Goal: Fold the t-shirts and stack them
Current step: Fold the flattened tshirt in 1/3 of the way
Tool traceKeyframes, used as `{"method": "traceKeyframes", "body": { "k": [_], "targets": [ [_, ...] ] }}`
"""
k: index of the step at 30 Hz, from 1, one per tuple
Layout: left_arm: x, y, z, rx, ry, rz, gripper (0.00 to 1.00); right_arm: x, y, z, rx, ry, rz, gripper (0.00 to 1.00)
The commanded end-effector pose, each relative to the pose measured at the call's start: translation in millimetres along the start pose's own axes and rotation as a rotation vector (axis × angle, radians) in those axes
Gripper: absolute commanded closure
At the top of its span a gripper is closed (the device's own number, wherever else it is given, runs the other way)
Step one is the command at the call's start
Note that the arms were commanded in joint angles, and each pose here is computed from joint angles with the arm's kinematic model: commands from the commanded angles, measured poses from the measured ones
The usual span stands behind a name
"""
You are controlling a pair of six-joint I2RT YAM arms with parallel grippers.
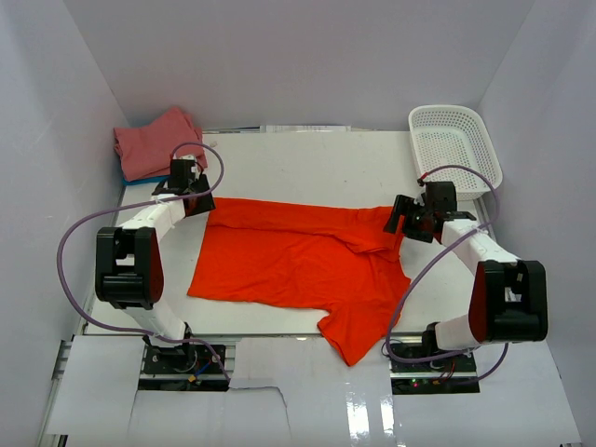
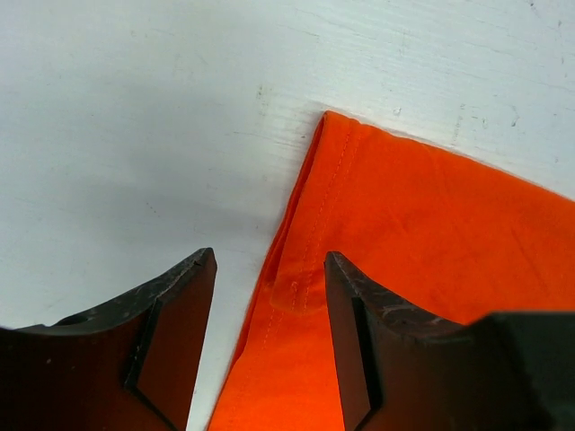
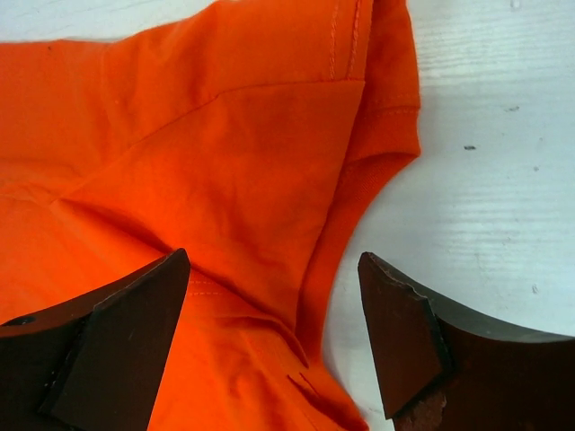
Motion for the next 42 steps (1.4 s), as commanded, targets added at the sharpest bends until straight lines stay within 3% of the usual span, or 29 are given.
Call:
{"method": "traceKeyframes", "body": {
  "k": [1,7,17,23,29,33,35,36,39,42],
  "targets": [
    [22.0,-8.2,-6.1,-0.073,-0.039,-0.062,0.37,29.1,2.9,13.0,0.082,0.014,-0.066,0.18],
    [23.7,22.1,-6.3,-0.205,-0.134,0.026,0.39,41.2,15.2,1.1,0.11,0.079,-0.062,0.18],
    [40.4,41.2,-21.0,-0.323,-0.172,-0.003,0.4,59.8,29.8,-10.0,0.07,0.091,-0.082,0.18],
    [43.6,51.1,-30.2,-0.382,-0.178,-0.006,0.41,63.0,44.4,-10.8,0.08,0.096,-0.069,0.23],
    [40.7,61.2,-34.1,-0.407,-0.182,0.018,0.42,61.7,57.5,-12.3,0.075,0.095,-0.051,0.32],
    [37.8,65.1,-35.5,-0.413,-0.182,0.029,0.43,61.3,62.5,-11.8,0.066,0.087,-0.048,0.5],
    [37.0,65.9,-35.1,-0.411,-0.178,0.03,0.43,61.5,65.5,-11.4,0.06,0.08,-0.047,0.54],
    [36.6,66.0,-35.2,-0.413,-0.176,0.03,0.43,61.9,66.2,-11.2,0.059,0.076,-0.047,0.63],
    [33.7,67.7,-36.0,-0.418,-0.172,0.033,0.44,60.2,72.2,-10.9,0.058,0.07,-0.03,0.76],
    [30.7,69.8,-37.6,-0.426,-0.172,0.043,0.44,60.6,74.5,-10.7,0.052,0.061,-0.027,0.78]
  ]
}}
Point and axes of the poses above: each gripper's point midway between its finger pads, its own y axis out along the fingers, its own z axis along the line the jaws close on, x = y × z, the point moved 4 cm from there along -y, back along the fingers, and after that the axes turned 2 degrees about y, right-handed, at the moved point
